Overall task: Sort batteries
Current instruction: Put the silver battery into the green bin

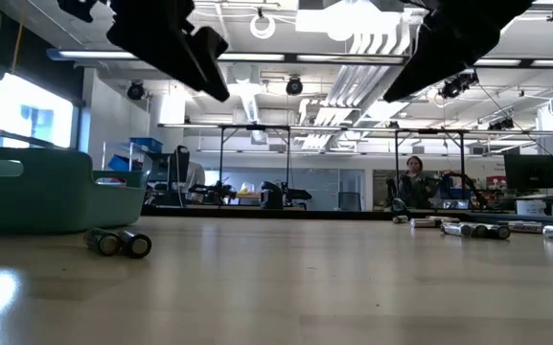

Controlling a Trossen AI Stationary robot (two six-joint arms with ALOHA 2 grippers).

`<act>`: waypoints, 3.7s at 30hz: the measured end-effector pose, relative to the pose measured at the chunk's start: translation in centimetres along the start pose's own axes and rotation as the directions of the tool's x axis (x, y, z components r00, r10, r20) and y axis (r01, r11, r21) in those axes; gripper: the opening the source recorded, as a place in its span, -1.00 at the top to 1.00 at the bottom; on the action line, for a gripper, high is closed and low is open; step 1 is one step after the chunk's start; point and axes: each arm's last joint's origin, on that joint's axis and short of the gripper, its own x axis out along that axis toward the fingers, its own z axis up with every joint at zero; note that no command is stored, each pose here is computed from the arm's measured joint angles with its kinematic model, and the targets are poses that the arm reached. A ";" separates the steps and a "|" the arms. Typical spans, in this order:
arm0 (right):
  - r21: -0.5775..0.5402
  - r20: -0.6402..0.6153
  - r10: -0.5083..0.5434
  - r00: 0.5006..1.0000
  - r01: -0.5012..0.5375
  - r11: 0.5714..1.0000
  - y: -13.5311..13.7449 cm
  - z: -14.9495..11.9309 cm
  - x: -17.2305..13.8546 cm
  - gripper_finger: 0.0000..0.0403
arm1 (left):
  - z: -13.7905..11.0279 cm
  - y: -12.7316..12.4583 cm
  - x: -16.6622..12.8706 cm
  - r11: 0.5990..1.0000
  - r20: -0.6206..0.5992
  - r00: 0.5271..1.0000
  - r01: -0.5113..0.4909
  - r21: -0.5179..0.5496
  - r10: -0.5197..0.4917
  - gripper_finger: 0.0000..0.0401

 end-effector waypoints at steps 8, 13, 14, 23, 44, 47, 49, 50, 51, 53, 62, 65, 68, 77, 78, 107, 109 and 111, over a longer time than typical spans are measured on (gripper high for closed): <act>0.104 -0.085 0.159 0.984 -0.150 0.983 -0.7 -0.2 -0.3 -0.02 | 0.6 1.2 0.6 0.992 0.072 0.997 -0.031 -0.120 0.040 0.03; 0.121 -0.140 0.279 0.950 -0.263 0.957 -0.3 -0.5 -0.5 -0.02 | 0.8 2.7 1.2 0.985 0.085 0.982 -0.164 -0.061 0.169 0.05; 0.138 -0.156 0.303 0.940 -0.283 0.949 -0.3 -0.6 -0.5 -0.02 | 0.8 3.2 1.5 0.979 0.087 0.976 -0.194 -0.062 0.199 0.05; 0.404 -0.345 0.309 0.886 -0.157 0.901 -2.0 -2.0 0.1 -0.02 | -0.6 7.0 5.9 0.987 0.075 0.985 -0.156 -0.026 0.158 0.05; 0.642 -0.674 0.298 0.676 0.337 0.689 -6.5 -7.8 4.7 -0.02 | -1.0 7.0 10.8 0.947 0.093 0.966 -0.213 -0.239 0.241 0.05; 0.607 -0.739 0.307 0.600 0.394 0.691 -6.6 -8.4 4.1 -0.02 | -1.3 6.9 10.9 0.945 0.113 0.962 -0.215 -0.245 0.248 0.05; 0.568 -0.792 0.307 0.527 0.451 0.689 -6.8 -8.9 3.5 -0.02 | -1.3 6.8 10.9 0.944 0.128 0.960 -0.213 -0.252 0.251 0.05; 0.546 -0.816 0.305 0.492 0.477 0.689 -6.9 -9.1 3.1 -0.02 | -1.4 6.7 10.9 0.943 0.132 0.959 -0.213 -0.255 0.252 0.05; 0.526 -0.833 0.300 0.465 0.499 0.688 -7.0 -9.4 2.9 -0.02 | -1.5 6.7 11.0 0.943 0.131 0.959 -0.213 -0.254 0.252 0.05; 0.506 -0.849 0.295 0.438 0.514 0.693 -7.0 -10.1 2.9 -0.02 | -1.6 6.6 11.0 0.944 0.128 0.960 -0.211 -0.252 0.249 0.05; 0.612 -0.776 0.386 0.499 0.445 0.654 -6.0 -12.9 4.5 -0.02 | -1.3 6.3 10.9 0.946 0.153 0.957 -0.205 -0.250 0.248 0.05; 0.610 -0.778 0.387 0.494 0.448 0.654 -6.0 -13.5 4.6 -0.02 | -1.2 6.3 10.9 0.946 0.155 0.956 -0.206 -0.250 0.249 0.05; 0.606 -0.780 0.378 0.498 0.451 0.656 -6.0 -13.7 4.6 0.02 | -1.2 6.3 10.9 0.946 0.156 0.956 -0.205 -0.251 0.249 0.05; 0.613 -0.771 0.361 0.525 0.456 0.646 -6.3 -13.6 4.9 0.38 | -1.0 6.4 10.9 0.941 0.178 0.951 -0.201 -0.272 0.254 0.05; 0.612 -0.771 0.357 0.528 0.456 0.646 -6.3 -13.6 5.0 0.41 | -1.0 6.4 10.9 0.941 0.177 0.951 -0.201 -0.272 0.254 0.05; 0.589 -0.726 0.231 0.647 0.413 0.695 -7.1 -10.9 3.9 0.87 | -1.0 6.4 10.9 0.937 0.177 0.951 -0.197 -0.288 0.254 0.05; 0.587 -0.715 0.221 0.663 0.399 0.704 -7.4 -10.4 3.5 0.88 | -1.0 6.4 10.9 0.937 0.176 0.951 -0.197 -0.288 0.254 0.05; 0.615 -0.664 0.213 0.716 0.362 0.700 -7.6 -9.3 3.2 0.88 | -1.0 6.4 10.9 0.937 0.177 0.951 -0.197 -0.288 0.254 0.05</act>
